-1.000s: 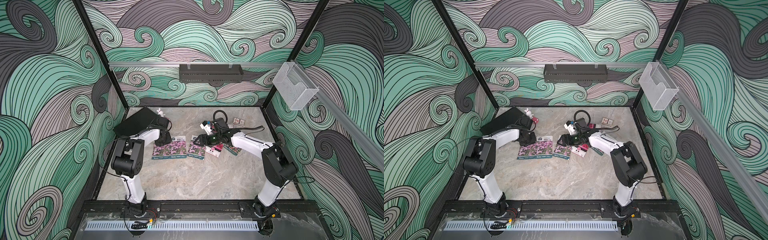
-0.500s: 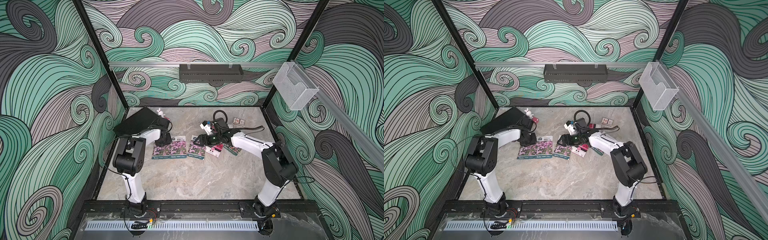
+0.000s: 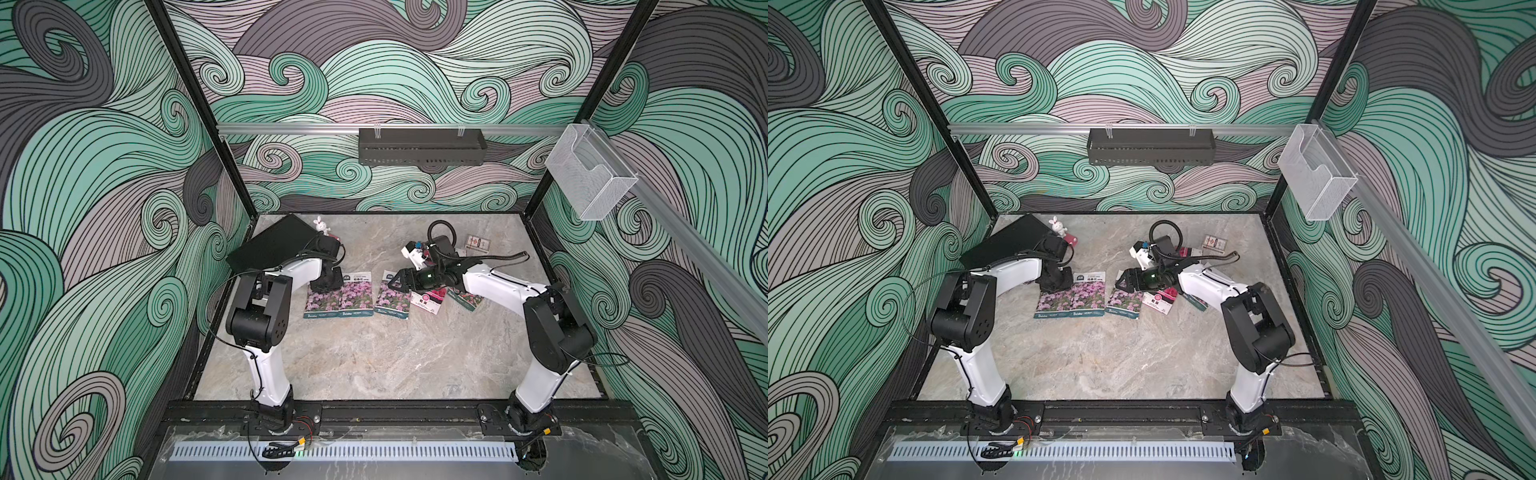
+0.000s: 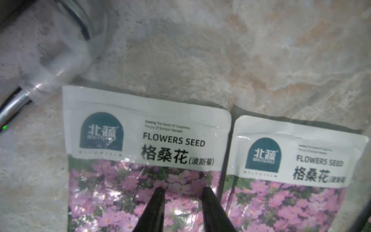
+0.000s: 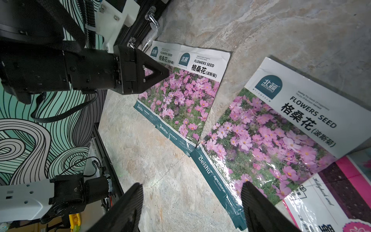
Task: Arrange the seed packets in a row
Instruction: Adjust the seed packet at the center of the board.
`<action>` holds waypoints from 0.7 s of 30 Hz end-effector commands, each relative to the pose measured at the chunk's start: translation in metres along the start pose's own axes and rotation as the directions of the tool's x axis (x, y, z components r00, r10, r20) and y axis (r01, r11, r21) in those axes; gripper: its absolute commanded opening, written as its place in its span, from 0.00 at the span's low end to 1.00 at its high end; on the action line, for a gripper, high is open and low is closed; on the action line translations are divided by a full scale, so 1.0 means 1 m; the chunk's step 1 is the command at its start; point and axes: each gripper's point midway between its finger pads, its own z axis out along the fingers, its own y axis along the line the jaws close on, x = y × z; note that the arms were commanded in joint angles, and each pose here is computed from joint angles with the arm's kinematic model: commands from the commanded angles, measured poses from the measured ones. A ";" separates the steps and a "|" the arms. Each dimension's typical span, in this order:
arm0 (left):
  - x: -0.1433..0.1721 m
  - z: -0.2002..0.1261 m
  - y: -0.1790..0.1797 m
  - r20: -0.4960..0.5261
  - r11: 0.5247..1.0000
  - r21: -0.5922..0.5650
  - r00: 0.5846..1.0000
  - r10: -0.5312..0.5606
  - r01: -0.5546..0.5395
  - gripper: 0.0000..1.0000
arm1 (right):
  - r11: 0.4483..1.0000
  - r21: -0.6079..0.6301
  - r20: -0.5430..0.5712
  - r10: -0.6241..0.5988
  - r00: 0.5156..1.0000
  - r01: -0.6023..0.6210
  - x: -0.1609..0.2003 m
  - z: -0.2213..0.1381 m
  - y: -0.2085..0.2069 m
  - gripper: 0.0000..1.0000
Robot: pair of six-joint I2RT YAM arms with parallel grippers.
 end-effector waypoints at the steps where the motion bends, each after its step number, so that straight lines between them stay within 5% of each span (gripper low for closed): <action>1: 0.007 -0.003 0.009 -0.038 0.998 -0.056 0.999 0.035 -0.037 0.33 | 1.000 -0.009 0.001 -0.004 1.000 0.004 0.002 0.000 -0.001 0.78; 13: 0.001 -0.016 0.007 -0.010 0.998 -0.038 0.999 0.044 -0.045 0.33 | 1.000 -0.007 0.012 0.000 1.000 0.000 0.002 -0.002 -0.002 0.78; 21: -0.027 -0.068 -0.011 0.110 0.997 0.062 0.994 0.028 -0.035 0.38 | 1.000 -0.009 0.019 0.001 1.000 -0.001 -0.001 -0.003 -0.001 0.79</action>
